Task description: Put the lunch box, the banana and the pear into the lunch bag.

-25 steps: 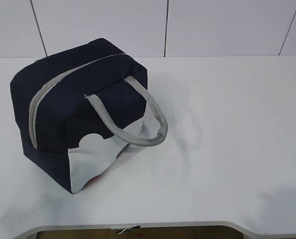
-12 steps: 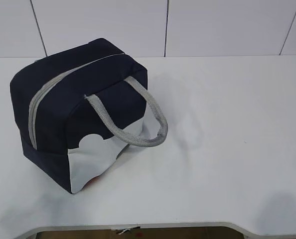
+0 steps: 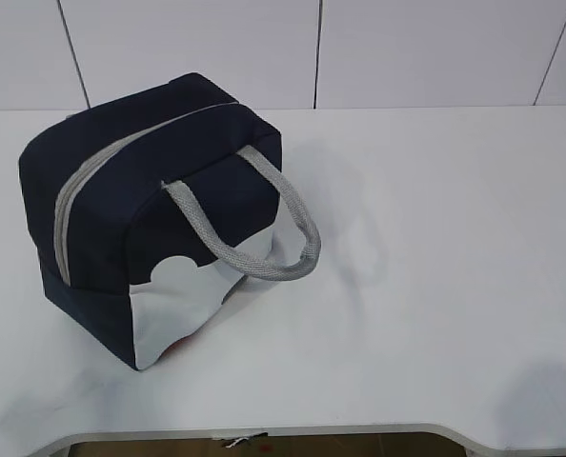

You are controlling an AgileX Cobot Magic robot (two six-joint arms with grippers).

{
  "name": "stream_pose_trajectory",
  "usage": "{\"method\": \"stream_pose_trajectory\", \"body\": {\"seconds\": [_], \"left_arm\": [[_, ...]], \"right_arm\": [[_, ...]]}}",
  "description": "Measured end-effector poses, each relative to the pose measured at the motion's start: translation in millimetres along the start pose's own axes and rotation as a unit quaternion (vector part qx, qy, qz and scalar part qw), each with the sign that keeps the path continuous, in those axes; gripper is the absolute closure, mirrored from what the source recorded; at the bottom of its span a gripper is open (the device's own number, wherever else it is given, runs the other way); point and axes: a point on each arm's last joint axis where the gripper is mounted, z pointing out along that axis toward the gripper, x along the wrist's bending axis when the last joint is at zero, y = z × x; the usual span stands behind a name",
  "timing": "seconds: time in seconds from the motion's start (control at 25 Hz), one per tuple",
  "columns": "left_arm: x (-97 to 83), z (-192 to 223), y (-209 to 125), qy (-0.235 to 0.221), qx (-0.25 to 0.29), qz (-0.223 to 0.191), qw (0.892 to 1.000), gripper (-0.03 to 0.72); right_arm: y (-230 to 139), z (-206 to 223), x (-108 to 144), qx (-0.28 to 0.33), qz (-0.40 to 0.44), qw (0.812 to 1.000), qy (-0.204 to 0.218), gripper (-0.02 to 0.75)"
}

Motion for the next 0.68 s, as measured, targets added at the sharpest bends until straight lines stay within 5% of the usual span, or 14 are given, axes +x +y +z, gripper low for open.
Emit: {"method": "stream_pose_trajectory", "body": {"seconds": [0.24, 0.68], "left_arm": [[0.0, 0.0, 0.0, 0.0, 0.0, 0.0, 1.0, 0.461], [0.0, 0.0, 0.0, 0.0, 0.0, 0.0, 1.0, 0.461]], "right_arm": [[0.0, 0.1, -0.1, 0.001, 0.005, 1.0, -0.006, 0.26], [1.2, 1.9, 1.8, 0.014, 0.059, 0.994, -0.096, 0.26]]}}
